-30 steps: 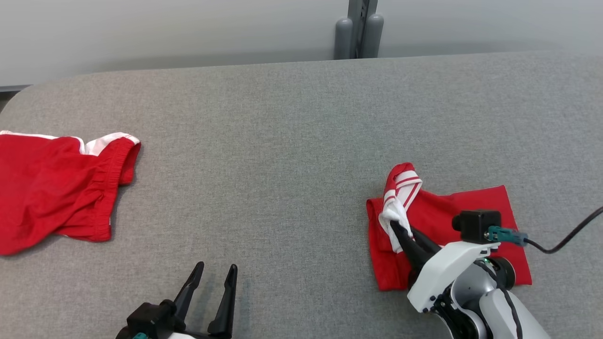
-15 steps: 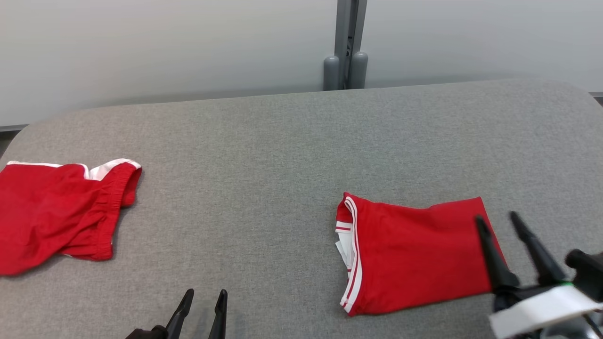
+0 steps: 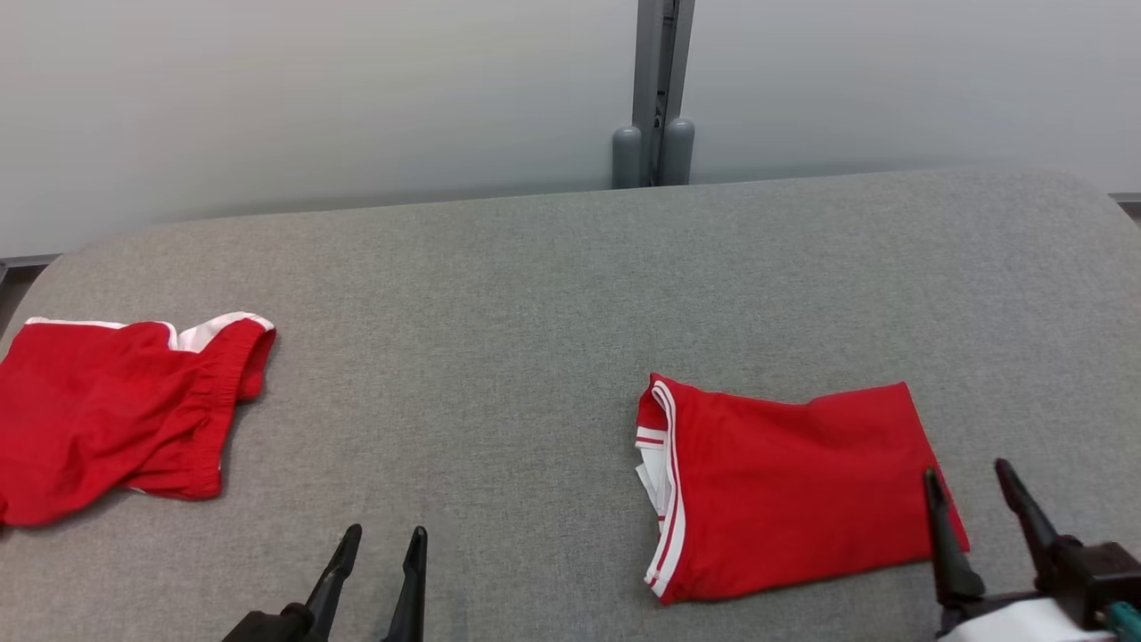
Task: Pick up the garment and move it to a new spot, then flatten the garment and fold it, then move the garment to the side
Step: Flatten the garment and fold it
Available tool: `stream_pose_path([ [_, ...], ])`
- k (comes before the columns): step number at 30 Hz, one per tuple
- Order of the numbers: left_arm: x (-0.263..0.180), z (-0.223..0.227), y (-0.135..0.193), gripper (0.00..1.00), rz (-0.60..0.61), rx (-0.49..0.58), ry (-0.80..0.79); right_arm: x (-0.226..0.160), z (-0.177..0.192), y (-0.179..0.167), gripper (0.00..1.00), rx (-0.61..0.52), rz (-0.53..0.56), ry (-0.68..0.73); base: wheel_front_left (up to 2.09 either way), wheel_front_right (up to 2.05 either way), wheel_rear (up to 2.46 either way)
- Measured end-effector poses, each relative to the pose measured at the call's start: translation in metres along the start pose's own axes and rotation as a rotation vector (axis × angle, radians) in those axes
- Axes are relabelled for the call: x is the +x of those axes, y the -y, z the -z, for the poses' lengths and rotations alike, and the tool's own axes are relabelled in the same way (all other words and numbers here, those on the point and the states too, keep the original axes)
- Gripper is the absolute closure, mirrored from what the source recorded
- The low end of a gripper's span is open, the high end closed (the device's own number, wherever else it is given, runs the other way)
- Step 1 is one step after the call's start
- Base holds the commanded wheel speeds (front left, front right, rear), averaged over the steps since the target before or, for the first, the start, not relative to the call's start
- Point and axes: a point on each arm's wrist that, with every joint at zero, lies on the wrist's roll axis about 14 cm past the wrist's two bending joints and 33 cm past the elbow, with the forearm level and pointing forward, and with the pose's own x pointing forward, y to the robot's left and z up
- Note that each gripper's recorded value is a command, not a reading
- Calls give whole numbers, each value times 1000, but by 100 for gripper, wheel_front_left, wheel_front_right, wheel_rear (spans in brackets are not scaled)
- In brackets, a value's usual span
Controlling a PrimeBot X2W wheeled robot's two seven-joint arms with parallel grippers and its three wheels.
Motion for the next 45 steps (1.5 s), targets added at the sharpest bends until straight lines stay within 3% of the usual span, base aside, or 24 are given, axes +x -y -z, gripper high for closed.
stream_pose_path([
  [2, 0, -4, -2, 0, -8, 2, 12, 7, 8, -9, 89, -11, -23, -19, 0, 0, 0],
  [3, 0, -3, -2, 0, -9, 2, 11, 12, 13, -17, 100, -13, -43, -34, 0, 0, 0],
  [11, 19, -5, -6, 0, -8, 7, 10, 67, 54, -68, 100, -39, -186, -168, 0, 0, 0],
  [16, 17, 8, -17, 0, -39, 5, -33, 93, 68, -109, 100, 0, -301, -215, 0, 0, 0],
  [29, 11, 3, -29, 0, -91, -12, -16, 71, 97, -190, 100, -56, -593, -333, 0, 0, 0],
  [32, 9, -2, -31, 0, -102, -17, 4, 66, 89, -196, 100, -64, -614, -311, 0, 0, 0],
  [37, 1, -19, -34, 0, -124, -10, 59, 68, 35, -192, 100, -20, -569, -130, 0, 0, 0],
  [38, -1, -23, -36, 0, -133, -7, 73, 66, 23, -186, 97, -18, -545, -88, 0, 0, 0],
  [39, -3, -28, -39, 0, -143, -3, 89, 65, 11, -178, 61, -23, -516, -43, 0, 0, 0],
  [41, -8, -35, -42, 0, -158, 9, 111, 58, -13, -158, 0, -39, -451, 42, 0, 0, 0],
  [45, -11, -50, -41, 0, -150, 54, 155, 36, -53, -96, 0, -101, -289, 176, 0, 0, 0],
])
